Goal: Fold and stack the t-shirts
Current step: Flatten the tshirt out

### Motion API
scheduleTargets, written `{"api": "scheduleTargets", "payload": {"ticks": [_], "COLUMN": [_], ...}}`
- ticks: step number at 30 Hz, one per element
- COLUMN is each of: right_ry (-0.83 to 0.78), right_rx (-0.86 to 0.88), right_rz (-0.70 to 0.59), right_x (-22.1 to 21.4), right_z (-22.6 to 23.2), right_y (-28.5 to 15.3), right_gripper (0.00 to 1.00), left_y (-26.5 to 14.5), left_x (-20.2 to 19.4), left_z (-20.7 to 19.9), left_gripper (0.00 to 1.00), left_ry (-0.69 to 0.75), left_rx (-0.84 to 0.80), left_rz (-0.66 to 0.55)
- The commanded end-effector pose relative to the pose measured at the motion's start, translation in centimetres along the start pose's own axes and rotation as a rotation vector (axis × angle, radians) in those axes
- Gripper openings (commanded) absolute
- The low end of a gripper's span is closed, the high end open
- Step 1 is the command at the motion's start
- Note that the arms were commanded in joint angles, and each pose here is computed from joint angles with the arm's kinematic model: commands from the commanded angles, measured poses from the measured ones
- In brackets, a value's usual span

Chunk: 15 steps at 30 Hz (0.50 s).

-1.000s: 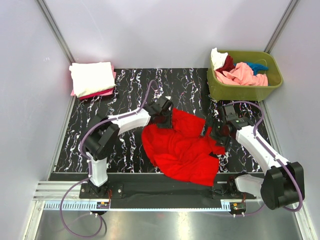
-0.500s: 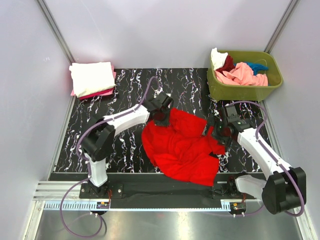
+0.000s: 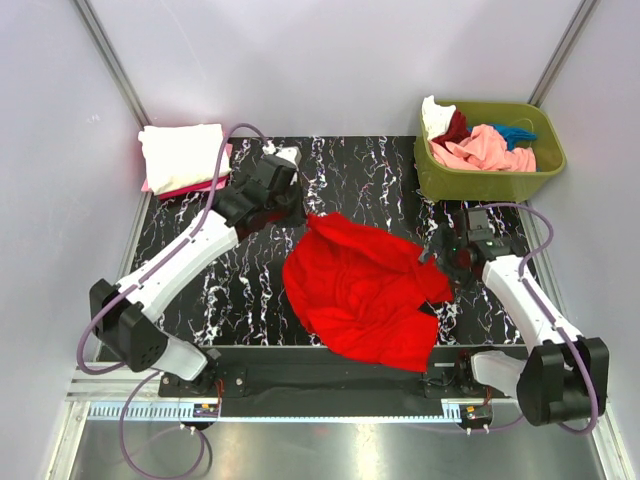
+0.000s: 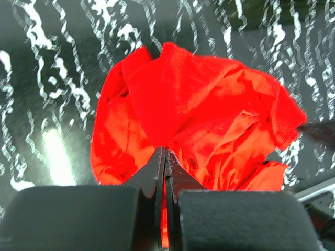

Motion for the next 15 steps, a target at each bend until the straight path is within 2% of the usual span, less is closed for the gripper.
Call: {"api": "scheduleTargets", "payload": {"ticks": [1, 9, 15], "right_ry": [0.058, 0.076, 0.074], "right_rx": [0.005, -0.011, 0.075], "right_rz": [-0.021, -0.004, 0.033], "right_x": [1.3, 1.5, 1.5], "right_z": [-1.1, -2.1, -0.9], "right_y": [0.6, 1.6, 2.8], "right_gripper": [0.92, 0.87, 0.80], "left_y": [-1.4, -2.7, -5.3], "left_x": [-0.6, -0.9, 0.6], "left_z": [2.0, 5.5, 7.0], "left_gripper": [0.00, 0.00, 0.00], "left_ry": [0.020, -0.031, -0.071], "left_rx": [0.051, 0.097, 0.080], "left_rz": [-0.005, -0.027, -0.079]}}
Point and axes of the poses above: each gripper's point midway between its finger pads, its own y axis out along the fingers, its own z axis along the line the jaws close on, x = y × z, the point moved 5 cm from there along -y, back along the fingers, and after that the axes turned 6 degrees about -y, right-handed, at the moved point
